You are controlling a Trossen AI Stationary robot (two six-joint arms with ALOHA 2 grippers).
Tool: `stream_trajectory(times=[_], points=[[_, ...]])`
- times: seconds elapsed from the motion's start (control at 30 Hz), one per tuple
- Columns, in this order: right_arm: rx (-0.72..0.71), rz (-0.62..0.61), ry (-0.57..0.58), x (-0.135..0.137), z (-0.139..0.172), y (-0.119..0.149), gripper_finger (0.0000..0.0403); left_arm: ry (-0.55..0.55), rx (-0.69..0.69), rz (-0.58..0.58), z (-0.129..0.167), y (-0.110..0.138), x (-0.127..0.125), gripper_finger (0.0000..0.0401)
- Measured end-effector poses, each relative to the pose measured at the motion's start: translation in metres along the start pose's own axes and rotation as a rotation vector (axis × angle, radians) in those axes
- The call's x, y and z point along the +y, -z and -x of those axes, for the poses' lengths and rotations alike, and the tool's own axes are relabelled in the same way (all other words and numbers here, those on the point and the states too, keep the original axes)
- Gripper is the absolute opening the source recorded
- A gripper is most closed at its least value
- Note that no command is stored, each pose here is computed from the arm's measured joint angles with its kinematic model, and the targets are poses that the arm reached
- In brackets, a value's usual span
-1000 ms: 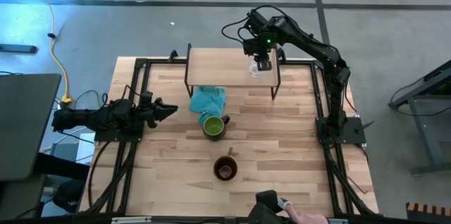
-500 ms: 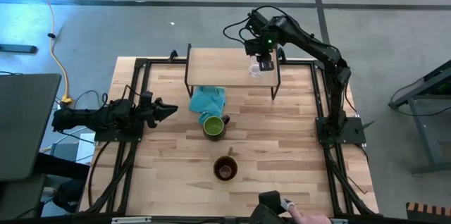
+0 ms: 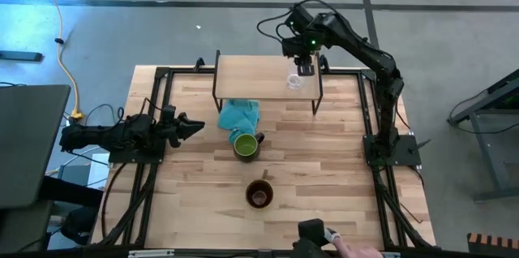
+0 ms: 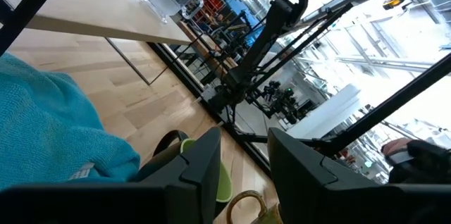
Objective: Stack small to large cups/mugs on shelf
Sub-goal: Put the black mug on the shelf
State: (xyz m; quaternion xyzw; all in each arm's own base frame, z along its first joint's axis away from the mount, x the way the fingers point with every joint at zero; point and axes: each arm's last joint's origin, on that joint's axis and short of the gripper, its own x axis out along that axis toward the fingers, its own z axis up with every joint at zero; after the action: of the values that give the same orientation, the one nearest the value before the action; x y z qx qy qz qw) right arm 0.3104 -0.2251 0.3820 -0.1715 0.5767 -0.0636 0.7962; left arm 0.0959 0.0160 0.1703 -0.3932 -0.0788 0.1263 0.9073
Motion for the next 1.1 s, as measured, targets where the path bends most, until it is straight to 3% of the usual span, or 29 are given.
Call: stream_trajectory(times=[0.2, 0.43, 0.67, 0.83, 0.97, 1.1], points=[[-0.06, -0.024, 0.055, -0.003, 0.035, -0.002, 0.0145, 0.0, 0.0, 0.0, 0.0, 0.0, 0.0, 0.0106], [-0.206, -0.175, 0.056, 0.011, 0.078, 0.001, 0.0144, 0.0, 0.0, 0.0, 0.0, 0.0, 0.0, 0.0106], [-0.481, -0.279, -0.052, 0.026, 0.122, 0.004, 0.0144, 0.006, 0.007, -0.001, 0.0, 0.0, 0.0, 0.0106], [-0.61, -0.312, -0.218, 0.034, 0.138, 0.006, 0.0144, 0.032, 0.043, 0.001, 0.0, 0.002, -0.001, 0.0106], [-0.689, -0.296, -0.386, 0.041, 0.141, 0.001, 0.0144, 0.065, 0.088, 0.001, 0.0, 0.003, -0.001, 0.0106], [-0.714, -0.239, -0.467, 0.051, 0.14, -0.007, 0.0144, 0.095, 0.131, 0.001, 0.0, 0.005, -0.002, 0.0106]])
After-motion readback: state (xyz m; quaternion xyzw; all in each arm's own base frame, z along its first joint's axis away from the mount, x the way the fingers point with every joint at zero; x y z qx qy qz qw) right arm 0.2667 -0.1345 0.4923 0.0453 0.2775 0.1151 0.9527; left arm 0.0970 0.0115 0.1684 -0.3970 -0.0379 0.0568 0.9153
